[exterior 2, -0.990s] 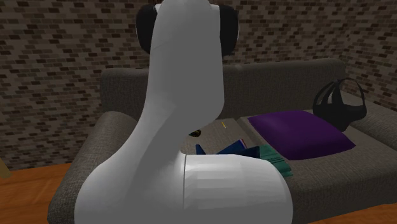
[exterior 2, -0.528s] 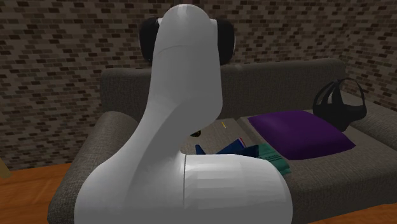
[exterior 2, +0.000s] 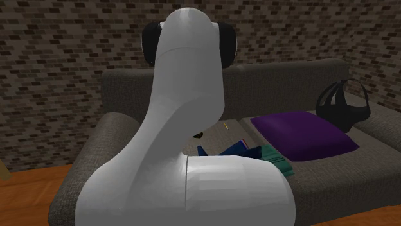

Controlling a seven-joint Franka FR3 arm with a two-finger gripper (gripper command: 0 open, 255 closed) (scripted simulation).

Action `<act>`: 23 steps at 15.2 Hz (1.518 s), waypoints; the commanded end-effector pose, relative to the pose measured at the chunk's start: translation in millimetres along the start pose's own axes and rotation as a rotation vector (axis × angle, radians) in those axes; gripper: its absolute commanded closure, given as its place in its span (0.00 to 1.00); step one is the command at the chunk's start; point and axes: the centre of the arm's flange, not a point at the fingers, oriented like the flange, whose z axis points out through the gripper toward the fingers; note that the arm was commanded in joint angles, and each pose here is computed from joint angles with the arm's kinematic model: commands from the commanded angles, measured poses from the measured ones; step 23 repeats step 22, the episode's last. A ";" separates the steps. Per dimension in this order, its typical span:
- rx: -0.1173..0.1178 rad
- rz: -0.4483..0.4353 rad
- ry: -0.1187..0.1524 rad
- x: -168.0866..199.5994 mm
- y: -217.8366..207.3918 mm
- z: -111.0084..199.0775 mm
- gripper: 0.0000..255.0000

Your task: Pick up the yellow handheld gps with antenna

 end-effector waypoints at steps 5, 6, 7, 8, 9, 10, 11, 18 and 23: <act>0.002 0.000 -0.001 0.5 -0.3 1.3 1.00; 0.002 0.000 -0.001 0.7 -0.3 -3.9 1.00; 0.002 0.000 -0.001 1.0 -0.3 -9.2 1.00; 0.002 0.000 -0.001 1.3 -0.3 -14.5 1.00; 0.002 0.000 -0.001 1.6 -0.1 -19.7 1.00; 0.002 0.000 -0.001 1.8 -0.2 -25.0 1.00; 0.002 0.000 -0.001 2.1 -0.1 -30.3 1.00; 0.002 0.000 -0.001 4.0 0.3 -67.2 1.00; 0.002 0.000 -0.001 4.6 0.3 -78.5 1.00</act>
